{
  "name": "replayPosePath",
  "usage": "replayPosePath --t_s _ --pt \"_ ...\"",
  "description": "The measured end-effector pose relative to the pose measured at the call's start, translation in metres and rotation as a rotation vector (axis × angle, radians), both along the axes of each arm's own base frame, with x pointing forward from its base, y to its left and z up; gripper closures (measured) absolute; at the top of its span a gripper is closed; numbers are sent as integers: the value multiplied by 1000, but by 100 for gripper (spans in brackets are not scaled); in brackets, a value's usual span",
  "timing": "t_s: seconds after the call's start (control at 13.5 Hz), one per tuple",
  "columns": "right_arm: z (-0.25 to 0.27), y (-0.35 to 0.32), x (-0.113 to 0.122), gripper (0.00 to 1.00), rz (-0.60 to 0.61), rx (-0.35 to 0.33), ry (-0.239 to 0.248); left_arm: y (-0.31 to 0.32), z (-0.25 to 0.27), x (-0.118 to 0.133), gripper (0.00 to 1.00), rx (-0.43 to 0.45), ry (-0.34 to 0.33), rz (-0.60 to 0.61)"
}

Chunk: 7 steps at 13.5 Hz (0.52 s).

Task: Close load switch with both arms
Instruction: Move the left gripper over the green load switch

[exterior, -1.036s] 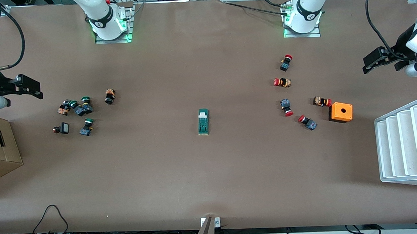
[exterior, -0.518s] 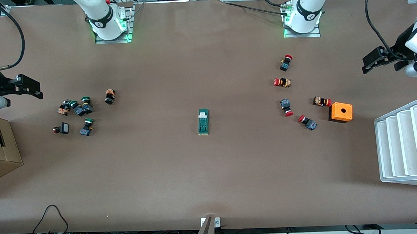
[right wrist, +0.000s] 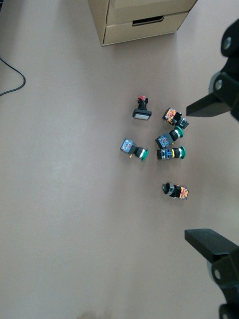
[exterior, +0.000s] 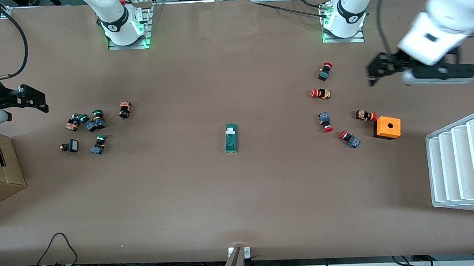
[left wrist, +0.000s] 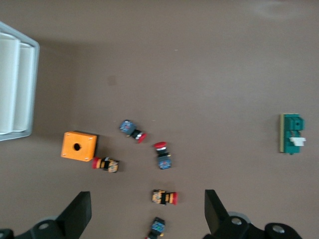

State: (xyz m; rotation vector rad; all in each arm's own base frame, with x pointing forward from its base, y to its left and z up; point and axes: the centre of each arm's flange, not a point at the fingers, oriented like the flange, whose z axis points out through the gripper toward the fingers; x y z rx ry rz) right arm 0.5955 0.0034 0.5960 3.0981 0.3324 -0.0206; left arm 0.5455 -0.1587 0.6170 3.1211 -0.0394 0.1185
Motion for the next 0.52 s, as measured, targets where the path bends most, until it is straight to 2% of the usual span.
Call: replayPosePath --t_s 0.52 --pt "0 -1 0 0 -2 0 0 -141 -45 -17 0 -94 -67 -20"
